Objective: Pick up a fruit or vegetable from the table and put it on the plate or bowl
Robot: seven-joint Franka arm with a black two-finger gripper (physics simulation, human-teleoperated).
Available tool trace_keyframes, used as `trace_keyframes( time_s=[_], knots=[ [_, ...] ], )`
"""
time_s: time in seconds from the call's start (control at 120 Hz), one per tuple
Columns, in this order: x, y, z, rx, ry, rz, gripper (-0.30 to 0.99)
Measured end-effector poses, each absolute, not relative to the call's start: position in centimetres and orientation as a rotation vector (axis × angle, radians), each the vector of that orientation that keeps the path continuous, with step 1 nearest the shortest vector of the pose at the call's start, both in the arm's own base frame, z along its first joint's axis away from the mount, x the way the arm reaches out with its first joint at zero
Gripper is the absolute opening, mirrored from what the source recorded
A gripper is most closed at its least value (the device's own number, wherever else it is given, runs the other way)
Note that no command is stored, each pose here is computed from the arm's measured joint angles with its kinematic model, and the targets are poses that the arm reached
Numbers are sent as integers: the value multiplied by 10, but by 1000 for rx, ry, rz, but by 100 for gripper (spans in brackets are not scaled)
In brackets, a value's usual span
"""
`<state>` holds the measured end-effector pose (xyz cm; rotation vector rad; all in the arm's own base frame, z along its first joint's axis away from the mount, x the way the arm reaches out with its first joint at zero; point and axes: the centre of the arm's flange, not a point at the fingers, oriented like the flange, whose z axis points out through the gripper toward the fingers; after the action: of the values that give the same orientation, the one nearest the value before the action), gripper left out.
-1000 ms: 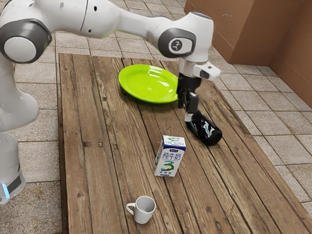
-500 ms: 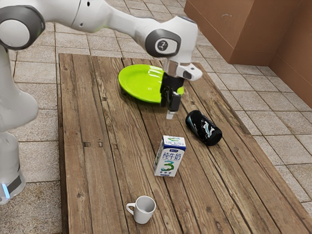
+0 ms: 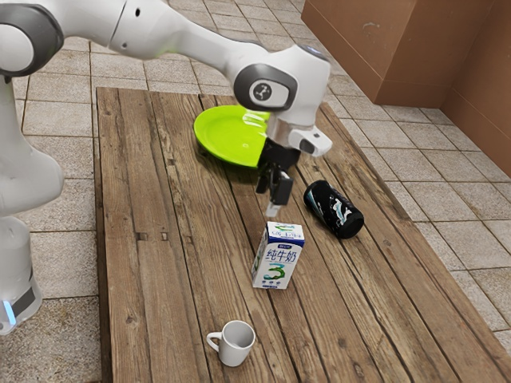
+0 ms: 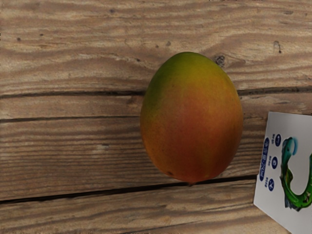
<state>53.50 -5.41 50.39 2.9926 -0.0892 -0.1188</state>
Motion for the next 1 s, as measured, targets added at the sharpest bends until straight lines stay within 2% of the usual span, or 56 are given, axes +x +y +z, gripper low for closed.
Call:
trace_keyframes(
  time_s=[0.417, 1.0],
  knots=[
    [543, -35, 476, 2963, 176, -203, 69],
    [550, -53, 462, 2976, 312, -182, 69]
  ],
)
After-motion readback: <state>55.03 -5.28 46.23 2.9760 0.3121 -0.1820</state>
